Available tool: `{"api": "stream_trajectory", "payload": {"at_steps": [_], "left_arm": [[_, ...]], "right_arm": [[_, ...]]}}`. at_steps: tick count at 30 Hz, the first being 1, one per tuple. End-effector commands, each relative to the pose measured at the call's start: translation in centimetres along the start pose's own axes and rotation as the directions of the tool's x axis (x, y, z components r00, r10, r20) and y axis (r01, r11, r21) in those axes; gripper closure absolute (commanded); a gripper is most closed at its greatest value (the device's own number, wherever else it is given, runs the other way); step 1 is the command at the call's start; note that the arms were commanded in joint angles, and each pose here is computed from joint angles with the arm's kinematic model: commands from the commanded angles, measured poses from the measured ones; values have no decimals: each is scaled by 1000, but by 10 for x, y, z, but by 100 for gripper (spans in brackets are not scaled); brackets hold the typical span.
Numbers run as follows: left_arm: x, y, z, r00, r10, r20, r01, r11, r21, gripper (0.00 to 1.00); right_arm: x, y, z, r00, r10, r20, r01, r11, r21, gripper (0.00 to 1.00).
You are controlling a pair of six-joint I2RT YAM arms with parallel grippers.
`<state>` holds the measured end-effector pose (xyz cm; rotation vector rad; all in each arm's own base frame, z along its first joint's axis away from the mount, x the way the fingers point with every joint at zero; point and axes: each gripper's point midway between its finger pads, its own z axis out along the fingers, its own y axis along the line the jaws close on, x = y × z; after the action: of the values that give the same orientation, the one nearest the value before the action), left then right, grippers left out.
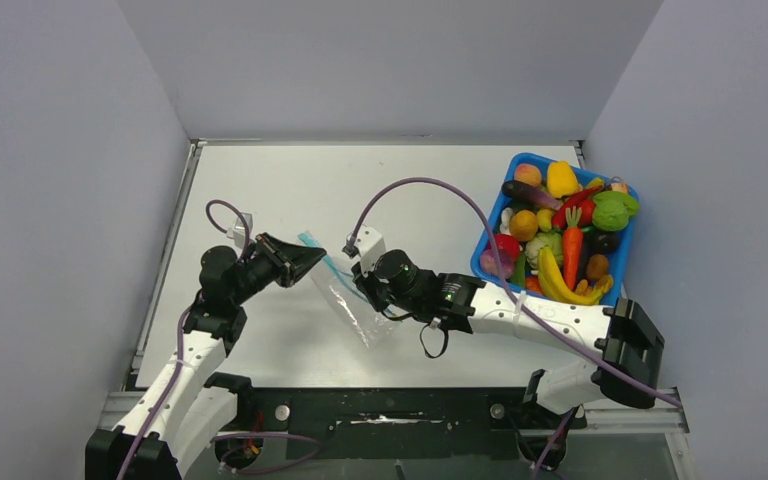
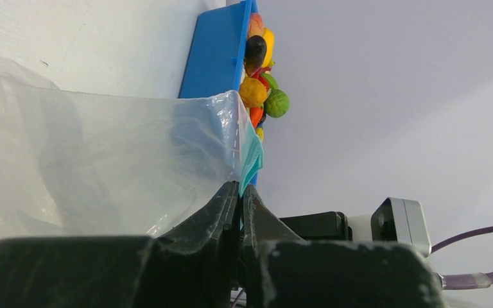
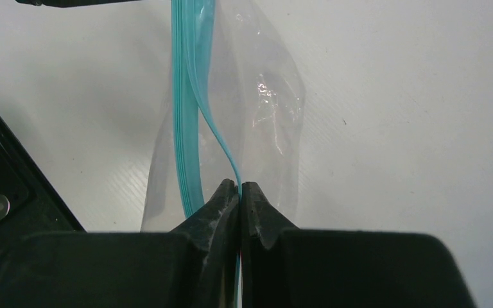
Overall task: Place the food in the zip-top bag and seal the zipper
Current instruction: Open the zipper of the food storage bag at the center of the board.
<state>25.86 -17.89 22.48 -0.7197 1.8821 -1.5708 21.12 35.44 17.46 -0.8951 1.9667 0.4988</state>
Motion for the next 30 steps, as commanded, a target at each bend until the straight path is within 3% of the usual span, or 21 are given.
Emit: {"api": "stream_trajectory", "payload": {"at_steps": [1,6,9,18,30], "left_arm": [[0,-26,-3,996,89,-4,-89,994,69,88],[-5,-31,-4,984,176,12,-176,984,25,58],[-5,-37,-6,975,222,12,-222,974,31,49],[3,-68,-10,946,324,4,-320,930,179,47],[11,-60,0,931,357,-71,-334,916,223,47]], "right_arm": [[-47,0,-10,986,69,149,-69,998,-9,100],[-54,-12,-16,973,142,184,-148,989,15,100],[-64,-18,-22,960,183,211,-194,980,36,100],[-93,-29,-30,922,230,312,-263,963,66,100],[-100,-16,-14,933,218,286,-245,967,61,100]]}}
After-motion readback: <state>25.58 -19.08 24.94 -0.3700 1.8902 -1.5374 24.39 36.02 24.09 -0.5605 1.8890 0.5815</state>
